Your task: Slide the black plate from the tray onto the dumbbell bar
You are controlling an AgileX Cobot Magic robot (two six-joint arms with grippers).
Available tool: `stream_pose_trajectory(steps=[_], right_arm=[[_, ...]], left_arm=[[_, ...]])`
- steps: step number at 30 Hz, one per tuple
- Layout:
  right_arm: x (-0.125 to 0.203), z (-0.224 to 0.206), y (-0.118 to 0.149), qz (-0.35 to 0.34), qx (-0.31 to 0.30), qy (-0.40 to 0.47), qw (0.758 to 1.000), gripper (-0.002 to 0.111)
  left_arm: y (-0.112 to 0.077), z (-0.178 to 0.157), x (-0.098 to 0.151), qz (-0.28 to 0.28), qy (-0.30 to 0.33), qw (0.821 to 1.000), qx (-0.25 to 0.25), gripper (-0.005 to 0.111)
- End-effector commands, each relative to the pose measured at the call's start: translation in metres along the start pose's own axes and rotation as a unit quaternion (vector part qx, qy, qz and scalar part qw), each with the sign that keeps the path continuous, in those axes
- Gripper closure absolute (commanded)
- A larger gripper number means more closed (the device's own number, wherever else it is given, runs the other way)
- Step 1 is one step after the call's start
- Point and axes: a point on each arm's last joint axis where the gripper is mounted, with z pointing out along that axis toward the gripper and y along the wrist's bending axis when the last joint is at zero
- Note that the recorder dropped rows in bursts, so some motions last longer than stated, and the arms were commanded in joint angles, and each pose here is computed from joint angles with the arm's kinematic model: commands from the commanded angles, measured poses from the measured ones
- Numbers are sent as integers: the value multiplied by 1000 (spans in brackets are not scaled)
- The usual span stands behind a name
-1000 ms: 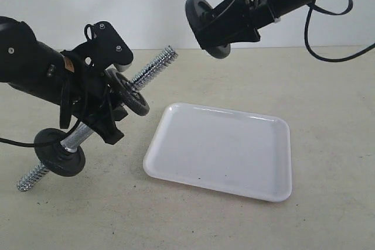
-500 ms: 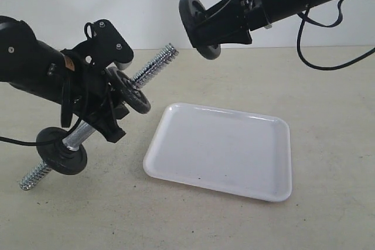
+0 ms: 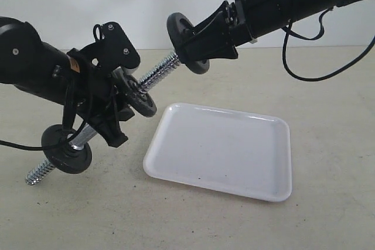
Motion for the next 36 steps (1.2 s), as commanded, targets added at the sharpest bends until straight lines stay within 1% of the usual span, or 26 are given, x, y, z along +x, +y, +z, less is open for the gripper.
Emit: stream_pose_trajectory(steps=[1,12,18,26,36], right_arm=[[-12,-5,5,1,-6,-34,999,108],[-9,-3,3,9,-8,-33,999,108],[-2,2,-4,32,-12,-27,999,108],[-2,3,-4,34,-12,-31,999,108],[-8,2,-4,24,-12,-66,997,108]], left_arm=[[16,-23,-26,3,-97,993,-69,102],[16,-23,-26,3,-97,993,-69,102],[17,-32,-29,2,-108,991,-75,102],[17,-34,-29,2,-110,991,-77,102],[16,-33,-28,2,-103,992,-71,102]])
